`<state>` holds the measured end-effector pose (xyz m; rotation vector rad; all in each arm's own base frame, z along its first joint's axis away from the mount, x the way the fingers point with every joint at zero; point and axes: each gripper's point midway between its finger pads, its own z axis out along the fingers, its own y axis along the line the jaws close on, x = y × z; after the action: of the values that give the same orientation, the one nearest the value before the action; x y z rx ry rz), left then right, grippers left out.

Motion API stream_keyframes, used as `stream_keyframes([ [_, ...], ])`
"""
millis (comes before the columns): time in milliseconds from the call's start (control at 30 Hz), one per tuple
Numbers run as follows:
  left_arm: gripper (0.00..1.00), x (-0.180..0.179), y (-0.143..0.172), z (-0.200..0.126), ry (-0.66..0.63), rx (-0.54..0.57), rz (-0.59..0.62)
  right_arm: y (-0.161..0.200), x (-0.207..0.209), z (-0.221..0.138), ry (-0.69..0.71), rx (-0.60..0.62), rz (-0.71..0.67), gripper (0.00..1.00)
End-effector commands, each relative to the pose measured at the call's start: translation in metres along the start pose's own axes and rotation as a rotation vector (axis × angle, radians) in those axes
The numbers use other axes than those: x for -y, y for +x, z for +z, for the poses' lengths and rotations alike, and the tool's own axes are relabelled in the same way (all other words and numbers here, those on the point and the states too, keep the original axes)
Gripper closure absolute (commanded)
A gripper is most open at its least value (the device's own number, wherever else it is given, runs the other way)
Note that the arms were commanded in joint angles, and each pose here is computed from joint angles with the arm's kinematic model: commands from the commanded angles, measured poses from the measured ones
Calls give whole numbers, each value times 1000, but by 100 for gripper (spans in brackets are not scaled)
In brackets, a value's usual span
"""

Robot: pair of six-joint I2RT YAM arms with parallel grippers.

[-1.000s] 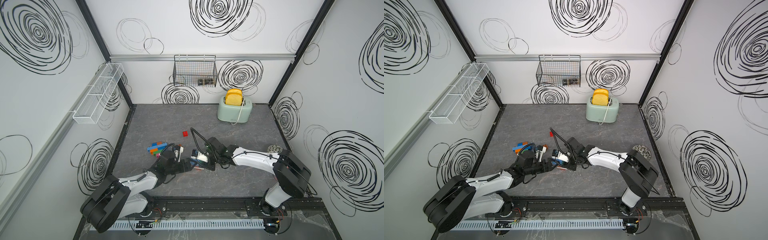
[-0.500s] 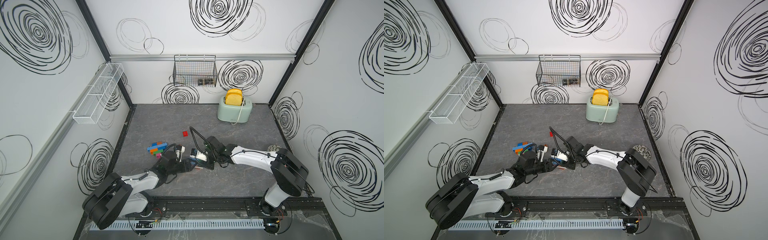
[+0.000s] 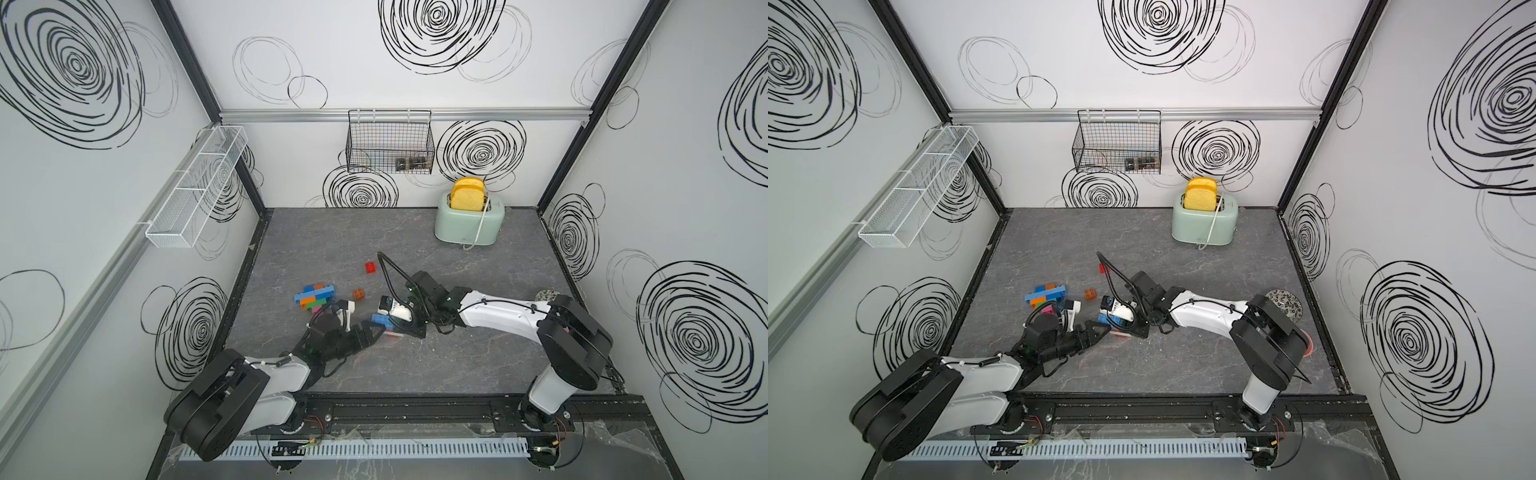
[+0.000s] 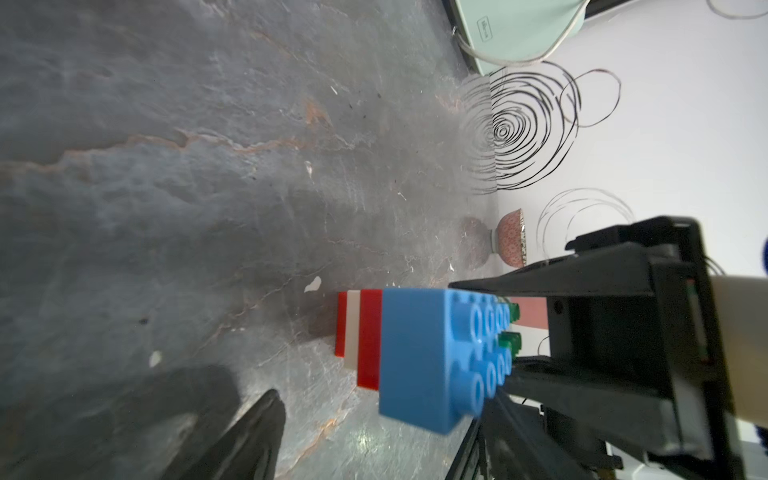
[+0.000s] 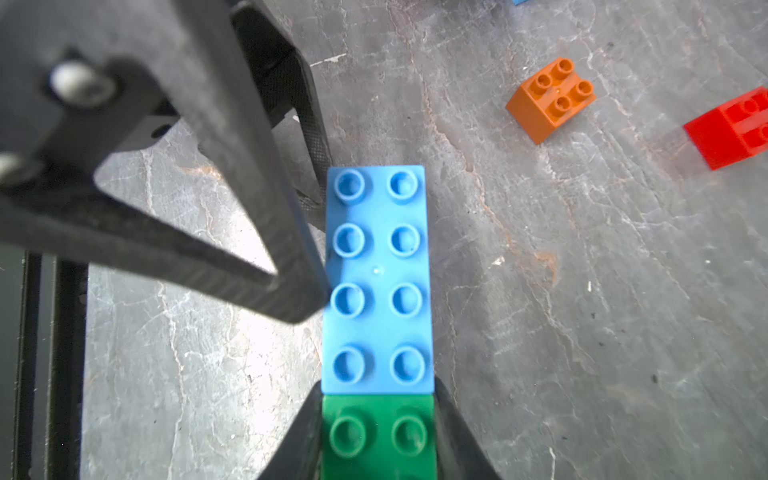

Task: Assemble a heart with lego
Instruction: Assemble the lego brick with the lego brick.

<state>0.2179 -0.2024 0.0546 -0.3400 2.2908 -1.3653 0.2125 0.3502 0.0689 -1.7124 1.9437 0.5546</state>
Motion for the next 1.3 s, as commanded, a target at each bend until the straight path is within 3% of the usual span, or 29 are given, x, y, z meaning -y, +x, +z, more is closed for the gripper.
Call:
stream_keyframes([
  [0,20,40,-15,-5,178,46,-13,36,-12,15,-60,-125,33,66],
  [133,18,54,-18,-7,243,48,-17,36,-12,15,-64,-126,34,66],
  [400,23,23,-14,4,140,43,-39,36,-13,15,-70,-127,37,66],
  [833,25,2,-11,13,22,39,11,39,-14,19,-81,-147,42,66],
  [1267,41,-10,-1,16,-19,7,-10,39,-15,19,-84,-147,42,66],
])
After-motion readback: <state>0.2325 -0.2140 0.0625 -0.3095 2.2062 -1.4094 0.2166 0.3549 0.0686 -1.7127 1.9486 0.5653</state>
